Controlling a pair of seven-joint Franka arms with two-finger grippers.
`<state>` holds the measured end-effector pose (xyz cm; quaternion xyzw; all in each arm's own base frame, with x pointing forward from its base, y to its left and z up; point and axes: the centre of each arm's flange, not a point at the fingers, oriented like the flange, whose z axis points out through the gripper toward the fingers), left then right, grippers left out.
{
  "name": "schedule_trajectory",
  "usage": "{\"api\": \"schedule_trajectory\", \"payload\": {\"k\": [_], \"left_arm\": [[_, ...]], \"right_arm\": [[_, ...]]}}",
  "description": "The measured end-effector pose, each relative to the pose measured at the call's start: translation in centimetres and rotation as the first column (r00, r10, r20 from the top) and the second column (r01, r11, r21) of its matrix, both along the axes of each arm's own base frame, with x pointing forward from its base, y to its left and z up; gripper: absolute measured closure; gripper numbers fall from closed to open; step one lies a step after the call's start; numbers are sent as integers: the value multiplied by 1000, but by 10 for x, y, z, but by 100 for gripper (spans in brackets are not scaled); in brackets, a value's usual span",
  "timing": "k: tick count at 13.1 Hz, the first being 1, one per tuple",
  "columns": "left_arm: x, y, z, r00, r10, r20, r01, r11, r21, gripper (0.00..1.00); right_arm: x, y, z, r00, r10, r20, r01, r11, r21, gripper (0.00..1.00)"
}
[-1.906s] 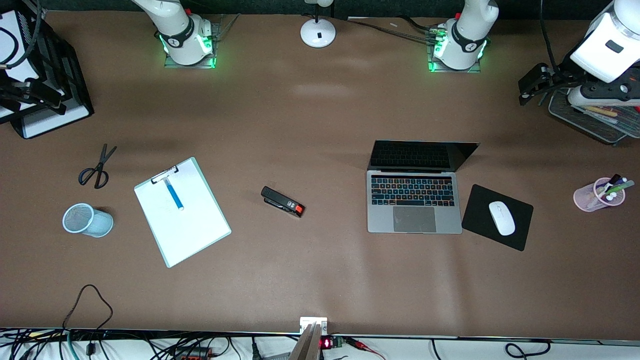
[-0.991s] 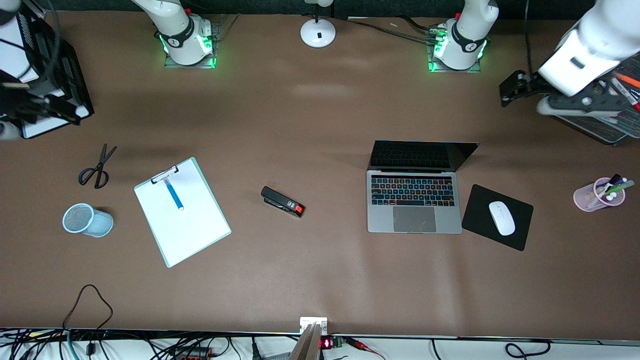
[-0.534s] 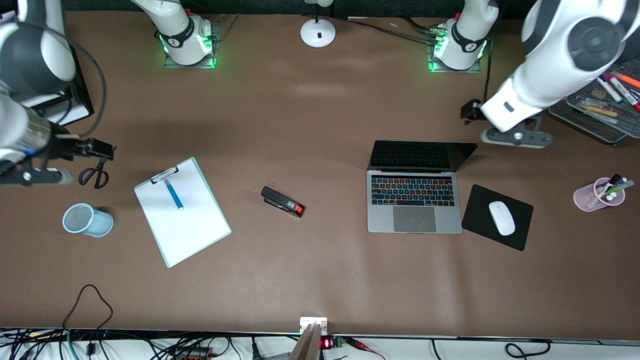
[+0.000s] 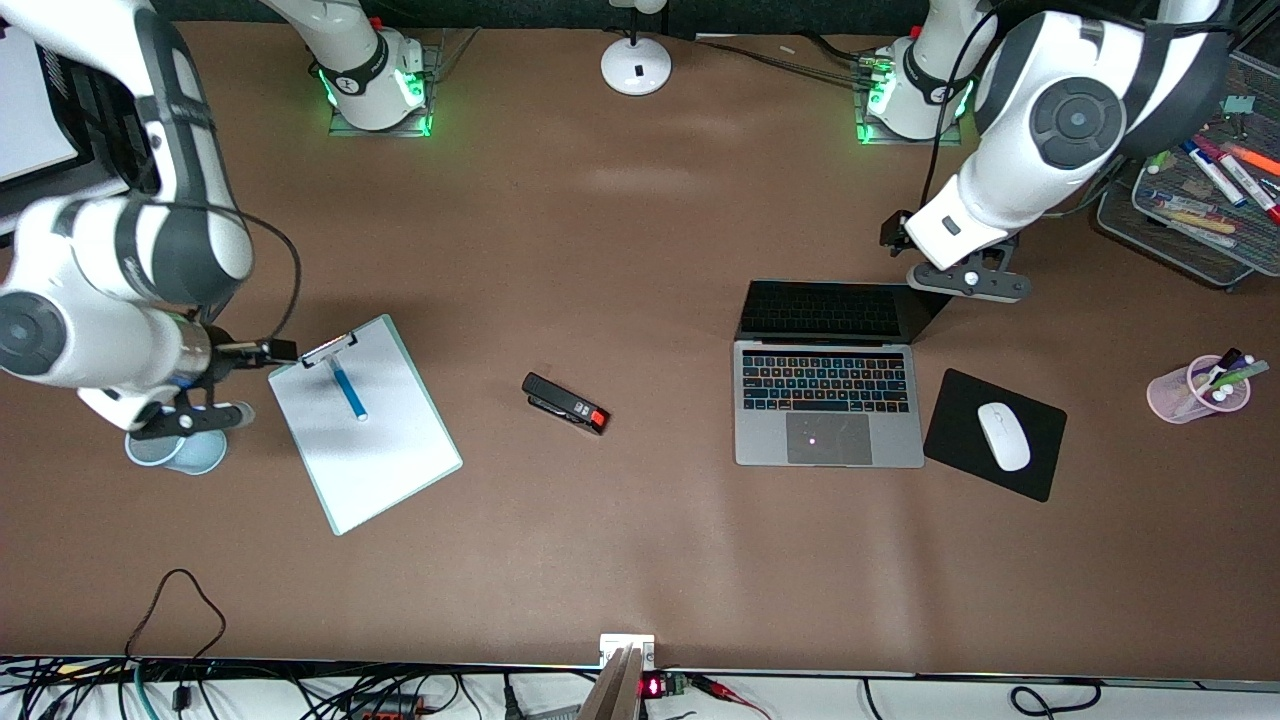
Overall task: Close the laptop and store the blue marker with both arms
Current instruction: 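Reach the right gripper to the blue marker while the left gripper reaches the laptop lid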
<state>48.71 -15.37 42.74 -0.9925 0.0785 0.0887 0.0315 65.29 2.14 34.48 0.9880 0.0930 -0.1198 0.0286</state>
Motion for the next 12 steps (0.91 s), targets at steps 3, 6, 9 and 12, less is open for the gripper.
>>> {"api": "schedule_trajectory", "payload": {"k": [3, 6, 9, 12], "left_arm": [[-18, -7, -14, 1000, -18, 16, 17, 1000, 9, 0], [-26, -9, -21, 999, -24, 38, 23, 1000, 10, 0], [-27, -9, -34, 996, -19, 87, 20, 1000, -5, 0], [-29, -8, -53, 993, -11, 118, 13, 1000, -18, 0]], "right_arm": [[4, 11, -38, 999, 44, -26, -44, 999, 2, 0], [6, 19, -67, 989, 140, -45, -139, 990, 22, 0], [7, 22, -99, 974, 217, -59, -215, 976, 41, 1], [6, 46, -111, 956, 287, -61, -284, 958, 51, 10]]}}
